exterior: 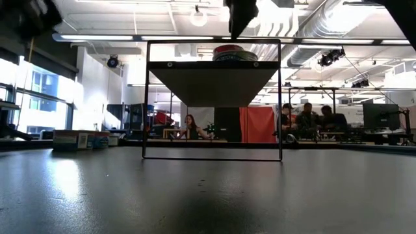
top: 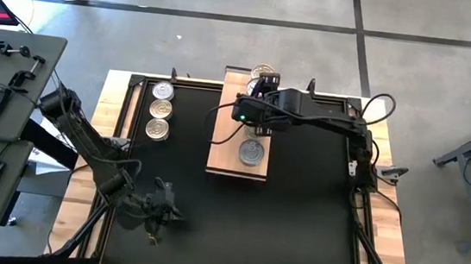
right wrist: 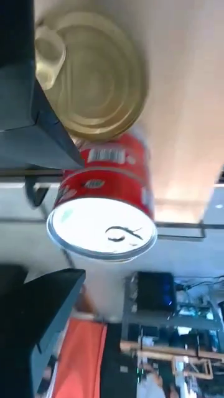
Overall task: Stack canned seafood by type on shelf
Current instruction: Stack the blue-pink tuna can on top of the blue-pink tuna can on the shelf
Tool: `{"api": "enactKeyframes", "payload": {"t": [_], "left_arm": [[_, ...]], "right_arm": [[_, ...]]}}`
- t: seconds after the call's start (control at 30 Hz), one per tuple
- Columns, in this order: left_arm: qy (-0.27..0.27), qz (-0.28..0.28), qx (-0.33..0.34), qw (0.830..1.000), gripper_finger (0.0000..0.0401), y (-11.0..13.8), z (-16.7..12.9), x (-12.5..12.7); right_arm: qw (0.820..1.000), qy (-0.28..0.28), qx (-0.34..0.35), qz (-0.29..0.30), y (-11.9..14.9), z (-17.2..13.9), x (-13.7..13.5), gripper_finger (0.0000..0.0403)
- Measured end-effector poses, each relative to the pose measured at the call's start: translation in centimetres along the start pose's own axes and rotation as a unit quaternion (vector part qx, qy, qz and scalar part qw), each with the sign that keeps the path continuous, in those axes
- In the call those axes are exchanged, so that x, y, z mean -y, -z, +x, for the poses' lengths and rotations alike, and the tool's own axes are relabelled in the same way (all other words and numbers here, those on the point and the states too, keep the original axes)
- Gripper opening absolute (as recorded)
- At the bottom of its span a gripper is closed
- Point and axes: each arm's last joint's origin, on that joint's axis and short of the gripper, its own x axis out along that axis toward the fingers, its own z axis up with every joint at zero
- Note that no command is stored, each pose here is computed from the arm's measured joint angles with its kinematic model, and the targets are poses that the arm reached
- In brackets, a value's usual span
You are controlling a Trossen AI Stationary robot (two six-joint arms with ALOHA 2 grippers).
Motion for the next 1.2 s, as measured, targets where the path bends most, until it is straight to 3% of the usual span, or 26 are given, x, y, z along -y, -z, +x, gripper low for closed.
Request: {"api": "enactKeyframes", "payload": {"t": [0.1, 0.23, 0.37, 0.53, 0.7, 0.9, 1.0, 1.2], "left_arm": [[0.045, 0.022, 0.028, 0.998, 0.0000, -2.4, -2.0, 0.5], [0.055, 0.040, 0.097, 0.993, 0.0000, -6.3, -5.2, -0.1], [-0.007, 0.033, 0.099, 0.995, 0.0000, -8.8, -7.0, -2.7], [-0.130, -0.053, -0.021, 0.990, 0.0000, -10.7, -8.2, -7.1], [-0.244, -0.068, -0.117, 0.960, 0.0000, -11.1, -8.9, -11.0], [-0.387, -0.105, -0.192, 0.896, 0.0000, -9.7, -9.5, -15.2], [-0.419, -0.131, -0.189, 0.878, 0.0000, -8.5, -8.6, -17.1], [-0.406, -0.188, -0.190, 0.874, 0.0000, -5.0, -6.2, -19.9]], "right_arm": [[0.997, -0.030, 0.031, 0.057, 0.5, -1.2, 0.4, 0.0266], [0.977, -0.134, 0.065, 0.154, 1.3, -2.6, 0.9, 0.0266], [0.954, -0.210, 0.076, 0.199, 1.5, -3.3, 0.7, 0.0266], [0.940, -0.275, 0.097, 0.178, 1.0, -5.0, -0.9, 0.0266], [0.933, -0.307, 0.114, 0.146, 0.7, -7.3, -3.2, 0.0266], [0.928, -0.325, 0.092, 0.158, 1.0, -9.3, -5.2, 0.0266], [0.926, -0.322, 0.083, 0.177, 1.2, -10.3, -6.1, 0.0266], [0.927, -0.284, 0.074, 0.233, 1.7, -12.7, -8.7, 0.0266]]}}
